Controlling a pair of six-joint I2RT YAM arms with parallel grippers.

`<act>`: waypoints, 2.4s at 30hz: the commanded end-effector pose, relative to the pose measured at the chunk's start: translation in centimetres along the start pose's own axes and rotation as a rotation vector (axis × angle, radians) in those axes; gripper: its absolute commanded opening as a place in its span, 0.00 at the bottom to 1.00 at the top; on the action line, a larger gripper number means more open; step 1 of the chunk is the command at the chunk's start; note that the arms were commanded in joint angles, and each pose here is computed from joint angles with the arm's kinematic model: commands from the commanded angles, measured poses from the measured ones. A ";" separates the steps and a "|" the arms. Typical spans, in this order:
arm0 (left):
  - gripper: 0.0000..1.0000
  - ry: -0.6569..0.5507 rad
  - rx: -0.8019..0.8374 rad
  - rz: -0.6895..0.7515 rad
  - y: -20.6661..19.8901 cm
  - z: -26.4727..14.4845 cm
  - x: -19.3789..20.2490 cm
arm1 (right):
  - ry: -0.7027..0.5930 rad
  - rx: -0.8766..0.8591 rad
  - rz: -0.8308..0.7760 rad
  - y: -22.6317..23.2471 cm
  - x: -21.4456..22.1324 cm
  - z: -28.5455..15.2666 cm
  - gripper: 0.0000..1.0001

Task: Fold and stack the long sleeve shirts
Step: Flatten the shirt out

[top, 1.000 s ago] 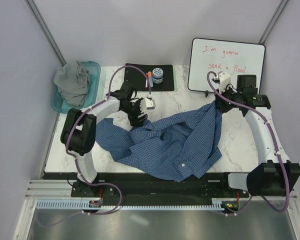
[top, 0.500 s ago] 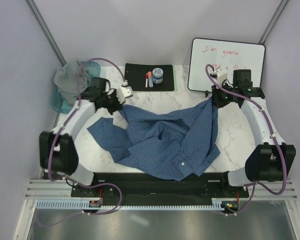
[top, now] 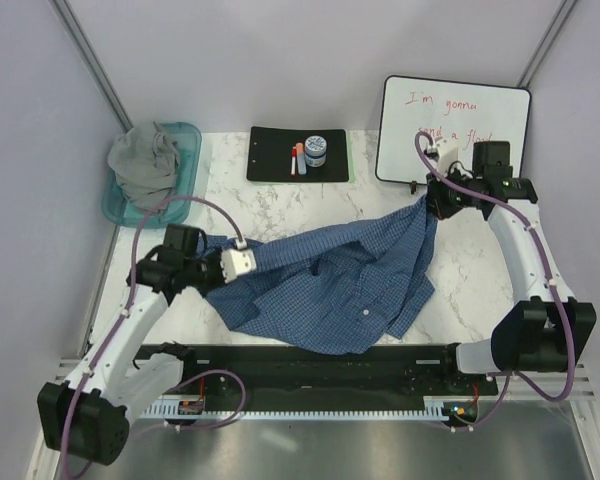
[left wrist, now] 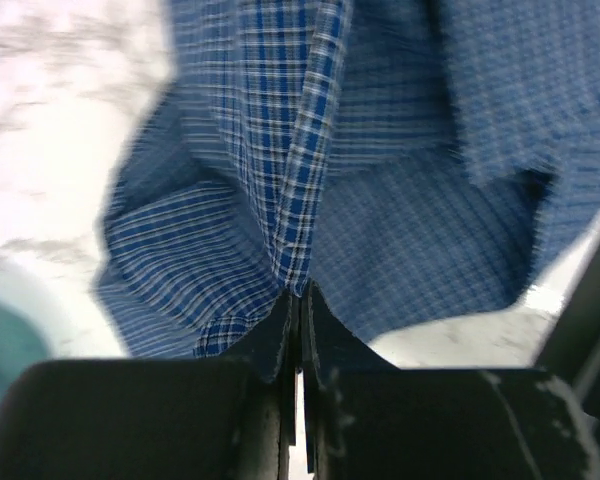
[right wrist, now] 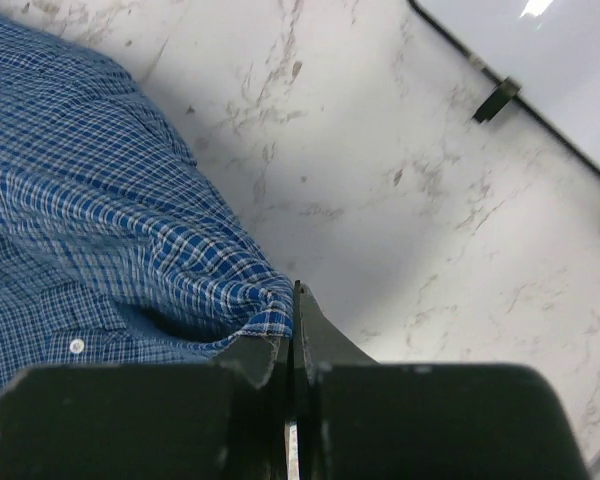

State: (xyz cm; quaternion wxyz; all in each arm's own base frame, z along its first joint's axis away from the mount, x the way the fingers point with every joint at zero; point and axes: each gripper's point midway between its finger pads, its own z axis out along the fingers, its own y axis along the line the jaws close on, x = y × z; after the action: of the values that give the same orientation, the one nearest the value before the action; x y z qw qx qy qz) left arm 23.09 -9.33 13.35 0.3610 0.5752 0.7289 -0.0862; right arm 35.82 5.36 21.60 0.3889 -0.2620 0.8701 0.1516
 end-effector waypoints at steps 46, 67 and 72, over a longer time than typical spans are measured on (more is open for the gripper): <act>0.42 0.126 0.250 0.055 -6.7 6.1 3.3 | 0.033 -0.014 0.022 -0.4 1.3 -0.6 0.00; 0.02 -0.156 -0.622 -0.217 17.7 -12.0 -11.0 | -0.328 0.139 -0.010 -2.3 -14.0 -9.3 0.00; 0.02 -0.272 -0.827 -0.165 20.5 -20.3 -16.3 | -0.536 0.245 -0.032 -1.8 -21.0 -16.3 0.00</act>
State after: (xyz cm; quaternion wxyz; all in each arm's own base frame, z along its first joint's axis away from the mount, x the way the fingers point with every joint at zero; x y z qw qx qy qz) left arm 35.00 -6.01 37.64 0.5884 0.3710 0.7147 0.0730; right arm 39.51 3.76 39.39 0.5469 -0.2134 0.8008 0.1186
